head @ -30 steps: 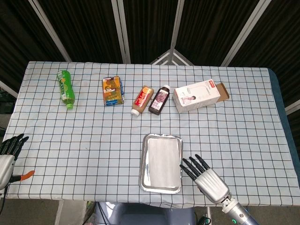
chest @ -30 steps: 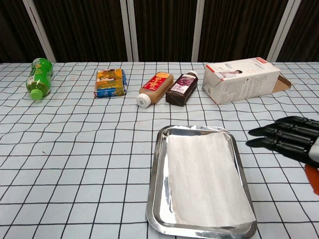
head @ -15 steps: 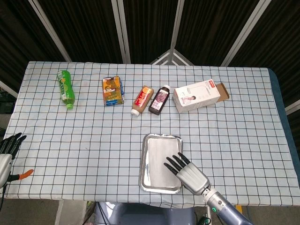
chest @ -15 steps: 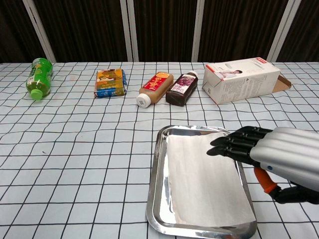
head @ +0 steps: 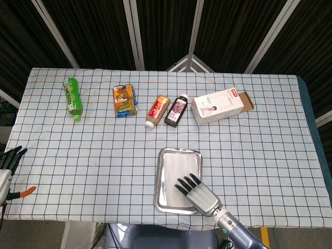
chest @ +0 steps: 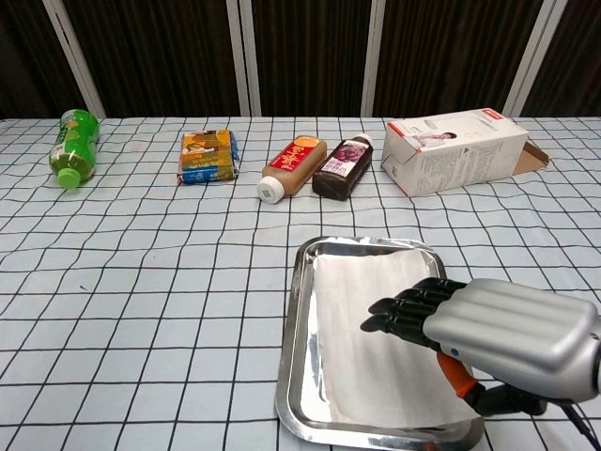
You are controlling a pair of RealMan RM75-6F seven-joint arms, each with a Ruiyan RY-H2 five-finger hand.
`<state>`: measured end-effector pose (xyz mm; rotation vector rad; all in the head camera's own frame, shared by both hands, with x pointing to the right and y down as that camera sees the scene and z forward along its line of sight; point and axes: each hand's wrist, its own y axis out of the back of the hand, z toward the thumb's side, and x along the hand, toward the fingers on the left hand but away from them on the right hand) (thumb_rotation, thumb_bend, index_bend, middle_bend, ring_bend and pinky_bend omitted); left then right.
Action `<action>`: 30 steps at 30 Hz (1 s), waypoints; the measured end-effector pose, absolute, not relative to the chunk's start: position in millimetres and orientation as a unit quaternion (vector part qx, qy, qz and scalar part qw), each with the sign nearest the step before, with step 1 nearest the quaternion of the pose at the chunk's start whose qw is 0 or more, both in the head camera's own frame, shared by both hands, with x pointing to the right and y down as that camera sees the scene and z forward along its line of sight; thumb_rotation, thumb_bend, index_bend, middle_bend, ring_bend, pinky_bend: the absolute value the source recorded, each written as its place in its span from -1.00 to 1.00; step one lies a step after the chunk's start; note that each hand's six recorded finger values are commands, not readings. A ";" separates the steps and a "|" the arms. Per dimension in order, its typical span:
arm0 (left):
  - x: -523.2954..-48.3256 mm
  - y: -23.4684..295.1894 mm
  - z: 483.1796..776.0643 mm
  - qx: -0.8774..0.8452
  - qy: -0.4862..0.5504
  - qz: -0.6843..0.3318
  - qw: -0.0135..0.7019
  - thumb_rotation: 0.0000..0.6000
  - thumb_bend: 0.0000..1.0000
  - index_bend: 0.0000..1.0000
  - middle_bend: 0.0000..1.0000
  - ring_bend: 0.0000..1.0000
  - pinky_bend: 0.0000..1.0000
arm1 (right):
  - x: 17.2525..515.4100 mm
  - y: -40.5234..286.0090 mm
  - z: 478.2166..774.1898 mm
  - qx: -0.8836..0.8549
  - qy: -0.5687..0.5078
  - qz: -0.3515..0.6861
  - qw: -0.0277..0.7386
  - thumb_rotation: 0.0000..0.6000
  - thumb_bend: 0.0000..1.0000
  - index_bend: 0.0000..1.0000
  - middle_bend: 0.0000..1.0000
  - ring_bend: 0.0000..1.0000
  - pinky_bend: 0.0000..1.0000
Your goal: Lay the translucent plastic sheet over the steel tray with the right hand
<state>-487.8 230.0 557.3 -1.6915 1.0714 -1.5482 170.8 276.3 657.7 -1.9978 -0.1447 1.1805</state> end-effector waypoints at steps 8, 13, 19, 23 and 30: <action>-487.3 230.4 556.8 -0.638 0.404 -0.582 0.300 1.00 -1.00 -1.00 -1.00 -1.00 -1.00 | 172.0 280.9 668.5 -0.783 -0.042 0.484 0.389 1.00 0.99 -1.00 -0.94 -1.00 -1.00; -487.0 230.1 556.6 -0.638 0.404 -0.582 0.302 1.00 -1.00 -1.00 -1.00 -1.00 -1.00 | 174.8 282.6 673.4 -0.778 -0.035 0.496 0.385 1.00 0.99 -1.00 -0.94 -1.00 -1.00; -486.8 229.8 556.0 -0.637 0.407 -0.580 0.303 1.00 -1.00 -1.00 -1.00 -1.00 -1.00 | 176.7 285.0 677.1 -0.775 -0.031 0.508 0.376 1.00 0.99 -1.00 -0.94 -1.00 -1.00; -486.4 229.7 555.5 -0.638 0.408 -0.578 0.304 1.00 -1.00 -1.00 -1.00 -1.00 -1.00 | 174.9 287.0 677.3 -0.775 -0.032 0.512 0.370 1.00 0.99 -1.00 -0.94 -1.00 -1.00; -486.2 229.6 554.5 -0.638 0.409 -0.576 0.305 1.00 -1.00 -1.00 -1.00 -1.00 -1.00 | 170.4 291.6 677.2 -0.777 -0.036 0.519 0.355 1.00 0.99 -1.00 -0.94 -1.00 -1.00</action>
